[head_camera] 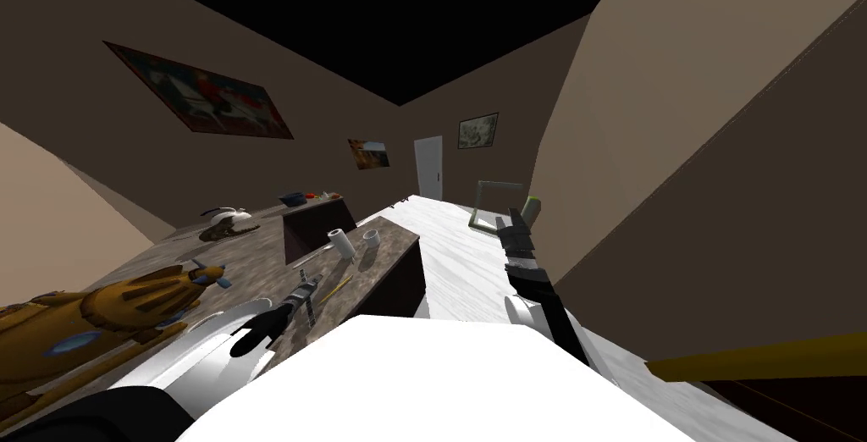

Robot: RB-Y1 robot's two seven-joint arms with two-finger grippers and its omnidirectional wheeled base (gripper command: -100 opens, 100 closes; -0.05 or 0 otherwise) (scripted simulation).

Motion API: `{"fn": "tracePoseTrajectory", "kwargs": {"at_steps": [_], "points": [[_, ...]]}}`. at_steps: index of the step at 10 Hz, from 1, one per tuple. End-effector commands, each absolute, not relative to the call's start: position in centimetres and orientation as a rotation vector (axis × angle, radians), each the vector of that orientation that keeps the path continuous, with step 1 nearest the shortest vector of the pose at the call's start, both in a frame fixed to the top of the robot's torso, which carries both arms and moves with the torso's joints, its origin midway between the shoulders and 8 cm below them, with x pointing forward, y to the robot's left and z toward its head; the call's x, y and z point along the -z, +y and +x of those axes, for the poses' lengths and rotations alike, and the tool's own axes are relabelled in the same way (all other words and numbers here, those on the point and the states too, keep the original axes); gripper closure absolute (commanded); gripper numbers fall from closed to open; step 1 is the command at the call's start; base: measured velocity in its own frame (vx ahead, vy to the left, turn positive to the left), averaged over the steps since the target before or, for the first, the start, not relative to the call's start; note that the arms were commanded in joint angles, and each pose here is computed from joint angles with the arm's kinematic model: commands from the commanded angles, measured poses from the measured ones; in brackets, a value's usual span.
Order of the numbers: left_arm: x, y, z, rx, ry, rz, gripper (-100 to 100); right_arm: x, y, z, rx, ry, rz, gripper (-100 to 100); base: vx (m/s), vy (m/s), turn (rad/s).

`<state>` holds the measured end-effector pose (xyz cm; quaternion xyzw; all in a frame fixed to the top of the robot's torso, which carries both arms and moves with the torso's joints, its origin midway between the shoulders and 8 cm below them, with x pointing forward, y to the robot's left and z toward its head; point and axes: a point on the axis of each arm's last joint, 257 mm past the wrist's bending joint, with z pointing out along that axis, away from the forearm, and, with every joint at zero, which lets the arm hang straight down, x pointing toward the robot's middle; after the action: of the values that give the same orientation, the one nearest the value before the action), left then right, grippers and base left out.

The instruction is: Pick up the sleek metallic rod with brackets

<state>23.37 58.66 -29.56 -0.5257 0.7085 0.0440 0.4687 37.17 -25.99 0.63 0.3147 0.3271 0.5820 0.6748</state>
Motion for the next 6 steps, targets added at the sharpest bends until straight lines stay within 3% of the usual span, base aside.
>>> {"fn": "tracePoseTrajectory", "kwargs": {"at_steps": [1,3,4,5,6], "points": [[29.99,59.53,22.2,-0.15,1.758,-1.312,-100,-0.63,-25.99,37.17,-1.309,0.736,0.708,0,-0.016,0.123,-0.193],[30.23,59.28,21.78,-0.156,1.766,-1.313,-100,-0.63,-25.99,37.17,-1.309,0.736,0.708,0,-0.015,0.088,-0.128],[30.25,59.31,21.65,-0.16,1.766,-1.316,0,-0.62,-25.99,37.17,-1.309,0.736,0.708,0,-0.002,0.011,0.006],[30.7,59.78,21.75,-0.163,1.761,-1.318,-100,-0.62,-25.99,37.17,-1.309,0.736,0.708,0,-0.001,0.01,-0.027],[30.98,60.05,21.81,-0.165,1.759,-1.319,-100,-0.62,-25.99,37.17,-1.309,0.736,0.708,0,-0.008,0.008,-0.026]]}}
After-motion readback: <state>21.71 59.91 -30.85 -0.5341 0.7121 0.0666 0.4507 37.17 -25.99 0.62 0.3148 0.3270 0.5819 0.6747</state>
